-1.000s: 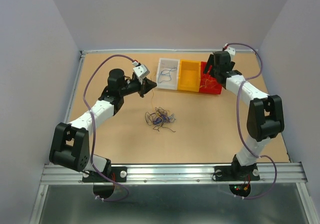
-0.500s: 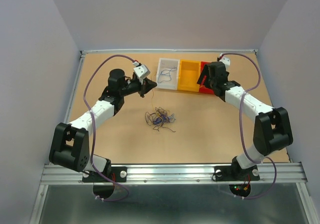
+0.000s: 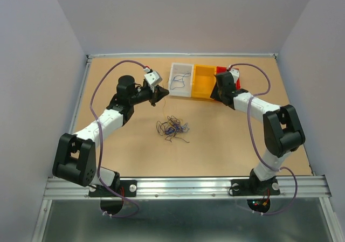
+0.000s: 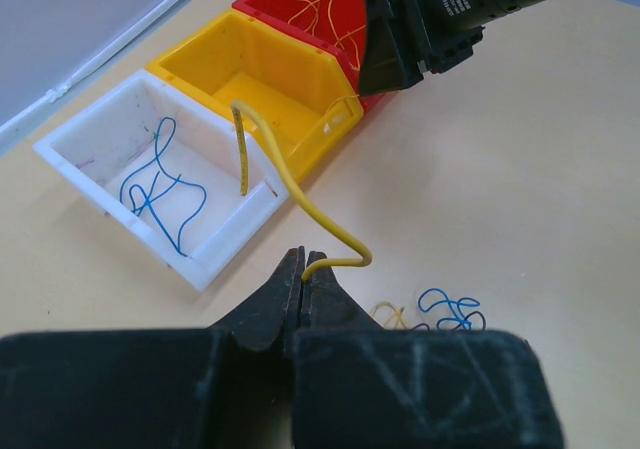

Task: Untangle the cables

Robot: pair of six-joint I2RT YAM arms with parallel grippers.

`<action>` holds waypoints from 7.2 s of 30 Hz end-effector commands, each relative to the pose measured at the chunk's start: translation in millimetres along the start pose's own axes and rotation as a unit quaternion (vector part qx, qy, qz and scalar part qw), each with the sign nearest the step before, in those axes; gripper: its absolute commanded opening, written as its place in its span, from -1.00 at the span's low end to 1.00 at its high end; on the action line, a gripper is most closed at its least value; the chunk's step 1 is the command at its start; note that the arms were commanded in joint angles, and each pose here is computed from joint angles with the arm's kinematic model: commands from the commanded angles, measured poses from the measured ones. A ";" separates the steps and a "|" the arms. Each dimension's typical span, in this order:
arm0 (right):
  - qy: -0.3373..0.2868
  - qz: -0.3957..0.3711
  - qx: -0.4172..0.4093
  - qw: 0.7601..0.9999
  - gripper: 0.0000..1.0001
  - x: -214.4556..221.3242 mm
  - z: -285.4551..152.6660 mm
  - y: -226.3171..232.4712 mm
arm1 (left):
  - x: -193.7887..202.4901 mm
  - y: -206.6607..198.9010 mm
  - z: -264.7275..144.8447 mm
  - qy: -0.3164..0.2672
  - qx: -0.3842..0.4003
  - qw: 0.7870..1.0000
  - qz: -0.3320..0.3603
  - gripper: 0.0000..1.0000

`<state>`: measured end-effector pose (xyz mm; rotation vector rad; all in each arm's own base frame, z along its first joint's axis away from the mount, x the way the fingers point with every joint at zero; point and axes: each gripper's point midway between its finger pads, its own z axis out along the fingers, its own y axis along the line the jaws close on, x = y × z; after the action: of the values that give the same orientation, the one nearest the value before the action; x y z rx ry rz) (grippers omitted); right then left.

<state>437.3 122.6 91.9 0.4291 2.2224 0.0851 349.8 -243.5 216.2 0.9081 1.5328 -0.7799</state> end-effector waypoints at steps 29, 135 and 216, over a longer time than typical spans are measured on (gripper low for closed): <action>-0.052 0.115 -0.133 0.983 -0.99 -81.0 -3.7 -4.7 | -19.6 -5.8 -1.6 -0.025 -0.001 0.999 0.042 -1.00; -0.075 -0.293 -0.623 0.721 0.16 107.7 -208.2 221.6 | -167.8 -74.8 -38.5 -0.078 0.082 0.992 0.050 -1.00; -0.228 -0.137 -0.478 0.837 -0.47 -25.3 -253.9 182.8 | -26.6 -74.3 28.5 0.060 0.156 0.984 -0.061 -1.00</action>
<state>307.5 308.8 300.1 -0.4100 1.5375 0.8145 299.5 -304.3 207.5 1.0976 1.7047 -1.0855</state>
